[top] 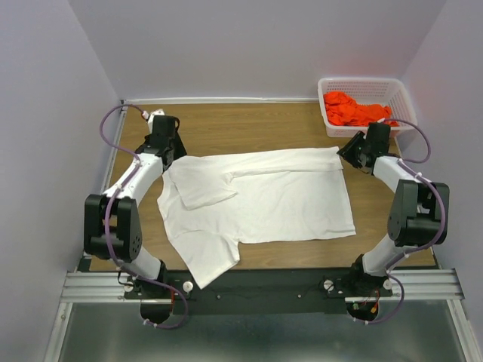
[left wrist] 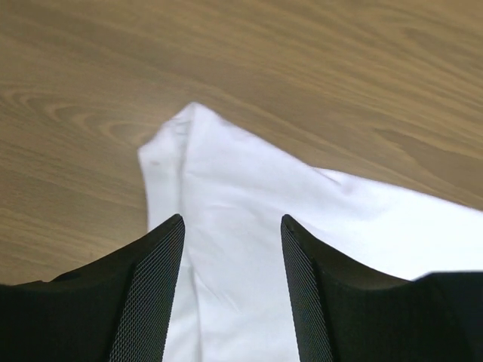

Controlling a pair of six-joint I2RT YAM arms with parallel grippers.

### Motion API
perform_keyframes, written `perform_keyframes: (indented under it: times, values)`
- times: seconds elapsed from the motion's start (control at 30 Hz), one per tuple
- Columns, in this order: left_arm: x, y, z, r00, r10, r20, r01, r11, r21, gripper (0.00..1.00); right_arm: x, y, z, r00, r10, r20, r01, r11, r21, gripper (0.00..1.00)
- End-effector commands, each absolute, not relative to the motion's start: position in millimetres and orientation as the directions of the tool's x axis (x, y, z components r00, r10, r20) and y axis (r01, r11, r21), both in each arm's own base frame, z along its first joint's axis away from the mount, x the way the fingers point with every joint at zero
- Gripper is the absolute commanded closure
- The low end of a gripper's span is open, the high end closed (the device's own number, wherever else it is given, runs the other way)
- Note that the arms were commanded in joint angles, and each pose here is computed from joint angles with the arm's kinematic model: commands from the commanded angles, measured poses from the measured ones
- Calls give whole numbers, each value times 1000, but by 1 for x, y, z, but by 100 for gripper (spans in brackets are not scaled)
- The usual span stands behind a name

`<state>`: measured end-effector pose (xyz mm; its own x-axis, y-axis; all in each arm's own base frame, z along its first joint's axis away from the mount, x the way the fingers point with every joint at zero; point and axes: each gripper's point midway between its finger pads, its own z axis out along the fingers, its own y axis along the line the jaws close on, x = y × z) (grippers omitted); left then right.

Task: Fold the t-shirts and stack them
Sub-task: Fold the tshirt

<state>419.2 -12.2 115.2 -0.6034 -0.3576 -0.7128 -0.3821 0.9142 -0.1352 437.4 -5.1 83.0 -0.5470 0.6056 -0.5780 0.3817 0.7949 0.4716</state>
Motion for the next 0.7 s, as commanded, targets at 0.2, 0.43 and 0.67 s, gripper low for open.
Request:
perform_keyframes:
  times: [0.2, 0.43, 0.67]
  values:
    - [333, -82, 121, -682, -299, -667, -224, 954, -199, 32, 415, 47, 99, -673, 563, -479, 205, 765, 611, 57]
    - [288, -82, 87, -640, -497, -585, -322, 866, -383, 18, 371, 179, 84, -876, 348, -334, 1, 693, 720, 53]
    - [279, -74, 72, -587, -595, -549, -378, 801, -465, 17, 336, 288, 65, -948, 205, -243, -81, 584, 808, 53]
